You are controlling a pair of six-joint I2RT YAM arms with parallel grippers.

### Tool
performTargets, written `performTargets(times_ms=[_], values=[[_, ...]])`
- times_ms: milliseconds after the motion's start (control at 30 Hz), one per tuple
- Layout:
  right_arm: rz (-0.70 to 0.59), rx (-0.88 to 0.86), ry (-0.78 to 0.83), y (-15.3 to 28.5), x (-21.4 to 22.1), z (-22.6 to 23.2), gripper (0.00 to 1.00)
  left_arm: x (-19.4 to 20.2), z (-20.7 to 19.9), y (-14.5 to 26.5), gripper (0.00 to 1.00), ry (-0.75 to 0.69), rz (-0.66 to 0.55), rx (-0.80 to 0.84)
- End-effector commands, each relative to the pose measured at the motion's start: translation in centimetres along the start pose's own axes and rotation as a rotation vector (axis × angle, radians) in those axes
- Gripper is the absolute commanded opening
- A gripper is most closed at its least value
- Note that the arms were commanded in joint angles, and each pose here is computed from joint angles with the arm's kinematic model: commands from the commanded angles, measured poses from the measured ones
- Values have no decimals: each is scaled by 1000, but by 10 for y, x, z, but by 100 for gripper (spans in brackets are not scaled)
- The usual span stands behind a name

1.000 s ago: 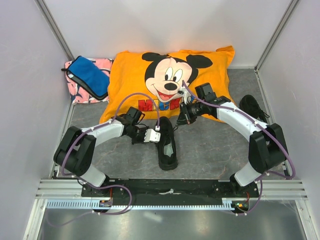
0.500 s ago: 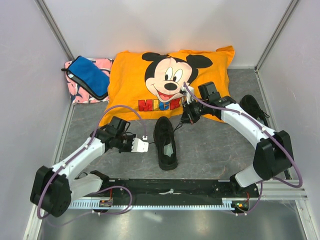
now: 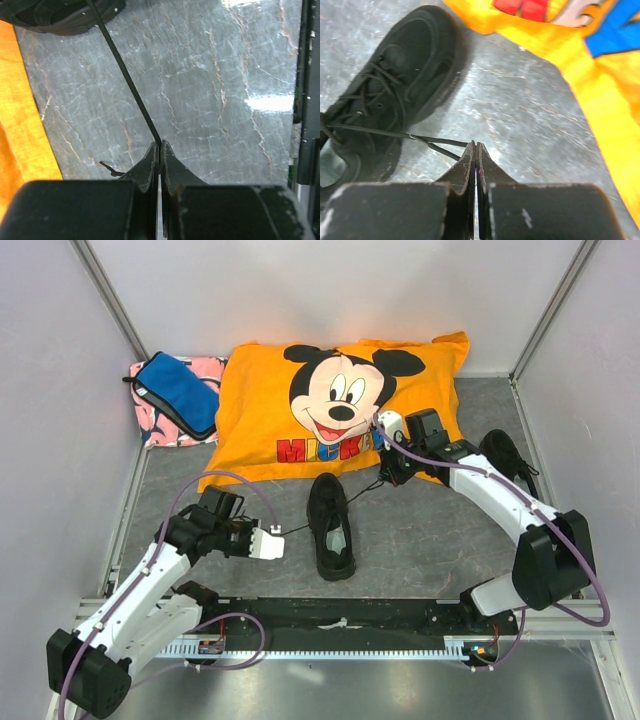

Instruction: Tie the shoes

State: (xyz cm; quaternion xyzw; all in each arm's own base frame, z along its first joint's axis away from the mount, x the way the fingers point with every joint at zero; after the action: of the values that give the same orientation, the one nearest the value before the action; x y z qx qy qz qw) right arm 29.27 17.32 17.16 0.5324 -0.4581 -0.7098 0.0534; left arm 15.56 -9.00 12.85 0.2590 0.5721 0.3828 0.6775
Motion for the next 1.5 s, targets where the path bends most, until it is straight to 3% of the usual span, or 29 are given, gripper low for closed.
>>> performTargets(times_ms=[0, 100, 200, 333, 567, 800, 933, 1033, 1133, 1167, 1233, 1267, 1367, 1467], values=[[-88, 126, 40, 24, -13, -22, 0, 8, -9, 2, 2, 14, 28, 23], [-92, 106, 50, 24, -9, -22, 0, 6, -9, 3, 2, 17, 19, 23], [-133, -11, 33, 16, -14, -9, 0, -19, 0, 11, 2, 12, -92, 3], [-204, -96, 31, 11, -34, 9, 0, -82, 25, 41, 2, -15, -293, -7], [-247, -188, -20, 0, -51, 22, 0, -198, 24, 52, 1, -119, -498, 207], [-267, -213, -52, 0, -53, 27, 0, -270, 13, 8, 2, 199, -508, 526], [-277, -218, -61, 0, -53, 27, 0, -282, 8, -30, 2, 304, -521, 550], [-289, -230, -63, -1, -53, 29, 0, -286, 10, -51, 10, 333, -520, 436], [-297, -242, -61, -3, -54, 30, 0, -285, 19, -56, 32, 325, -476, 311], [-298, -243, -61, -3, -55, 30, 0, -284, 23, -52, 45, 337, -465, 281], [-298, -248, -61, -6, -55, 29, 0, -277, 22, -38, 54, 344, -428, 288], [-298, -248, -61, -6, -55, 29, 0, -273, 28, -18, 73, 340, -464, 286], [-298, -261, -61, -8, -54, 30, 0, -242, 33, 5, 76, 407, -496, 340], [-302, -276, -60, -8, -55, 31, 0, -200, 38, 15, 72, 374, -436, 282]])
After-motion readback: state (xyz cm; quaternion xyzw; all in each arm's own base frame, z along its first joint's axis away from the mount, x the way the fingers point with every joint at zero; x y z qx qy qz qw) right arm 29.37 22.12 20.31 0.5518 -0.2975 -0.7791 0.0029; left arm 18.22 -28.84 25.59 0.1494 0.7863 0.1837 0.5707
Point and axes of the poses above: each gripper's point midway between its finger pads, its own y axis back along the fingers, its own z axis along the line the jaws close on, x = y × z, the point moved 5 cm from there along y, back along the fingers, and after that the axes turned 13 degrees about y, right-handed, at the moved point
